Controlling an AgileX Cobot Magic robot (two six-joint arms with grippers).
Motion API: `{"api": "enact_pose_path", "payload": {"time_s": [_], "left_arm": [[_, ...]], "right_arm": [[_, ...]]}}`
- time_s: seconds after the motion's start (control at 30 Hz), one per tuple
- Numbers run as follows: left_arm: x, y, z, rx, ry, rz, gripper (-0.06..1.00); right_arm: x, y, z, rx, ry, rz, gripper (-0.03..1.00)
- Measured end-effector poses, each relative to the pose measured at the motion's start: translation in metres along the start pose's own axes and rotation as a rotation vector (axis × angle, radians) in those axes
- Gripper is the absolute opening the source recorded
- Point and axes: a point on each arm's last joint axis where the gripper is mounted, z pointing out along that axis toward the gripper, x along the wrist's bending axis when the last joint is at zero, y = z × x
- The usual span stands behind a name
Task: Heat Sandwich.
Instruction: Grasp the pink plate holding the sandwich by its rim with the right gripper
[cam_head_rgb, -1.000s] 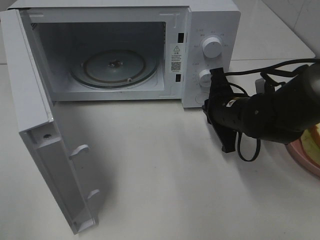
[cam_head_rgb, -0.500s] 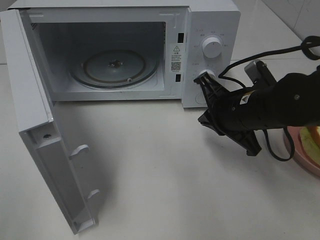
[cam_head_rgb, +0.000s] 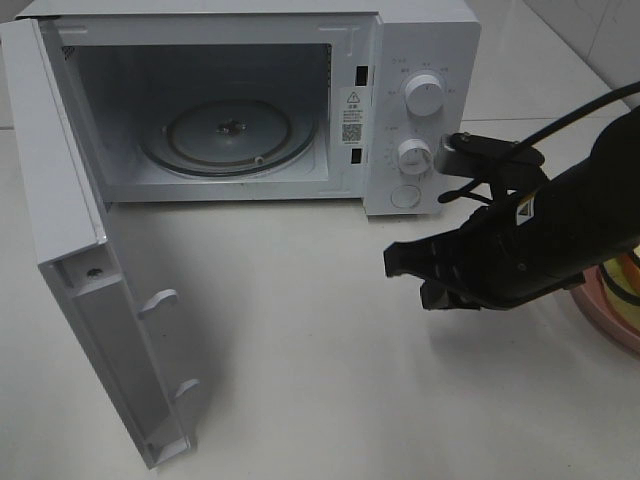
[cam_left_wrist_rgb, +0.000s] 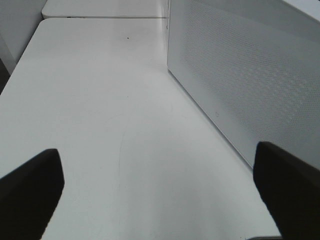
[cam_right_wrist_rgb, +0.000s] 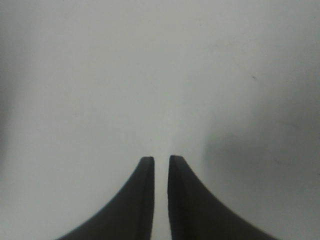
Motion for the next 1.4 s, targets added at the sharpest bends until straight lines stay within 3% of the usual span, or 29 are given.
{"api": "enact_pose_path", "payload": {"time_s": [0.1, 0.23, 0.47, 0.6, 0.63, 0.73, 0.9, 1.4], "left_arm": [[0.000, 0.000, 0.000, 0.000, 0.000, 0.000, 0.97], [0.000, 0.000, 0.000, 0.000, 0.000, 0.000, 0.97], [0.000, 0.000, 0.000, 0.000, 0.000, 0.000, 0.97], [0.000, 0.000, 0.000, 0.000, 0.000, 0.000, 0.97], [0.000, 0.000, 0.000, 0.000, 0.000, 0.000, 0.97], [0.000, 0.000, 0.000, 0.000, 0.000, 0.000, 0.97], [0.000, 0.000, 0.000, 0.000, 0.000, 0.000, 0.97], [0.000, 0.000, 0.000, 0.000, 0.000, 0.000, 0.97]], "right_arm": [[0.000, -0.007, -0.005, 0.104, -0.009, -0.160, 0.20], [-0.002, -0.009, -0.011, 0.189, -0.027, -0.273, 0.29], [-0.014, 0.004, -0.020, 0.234, -0.084, -0.322, 0.46], [-0.025, 0.016, -0.027, 0.223, -0.121, -0.312, 0.71], [-0.025, 0.016, -0.027, 0.223, -0.121, -0.312, 0.71], [-0.034, 0.022, -0.029, 0.207, -0.140, -0.286, 0.90], [-0.050, 0.028, -0.033, 0.193, -0.171, -0.215, 0.95], [-0.104, 0.048, -0.018, 0.245, -0.251, -0.011, 0.93]]}}
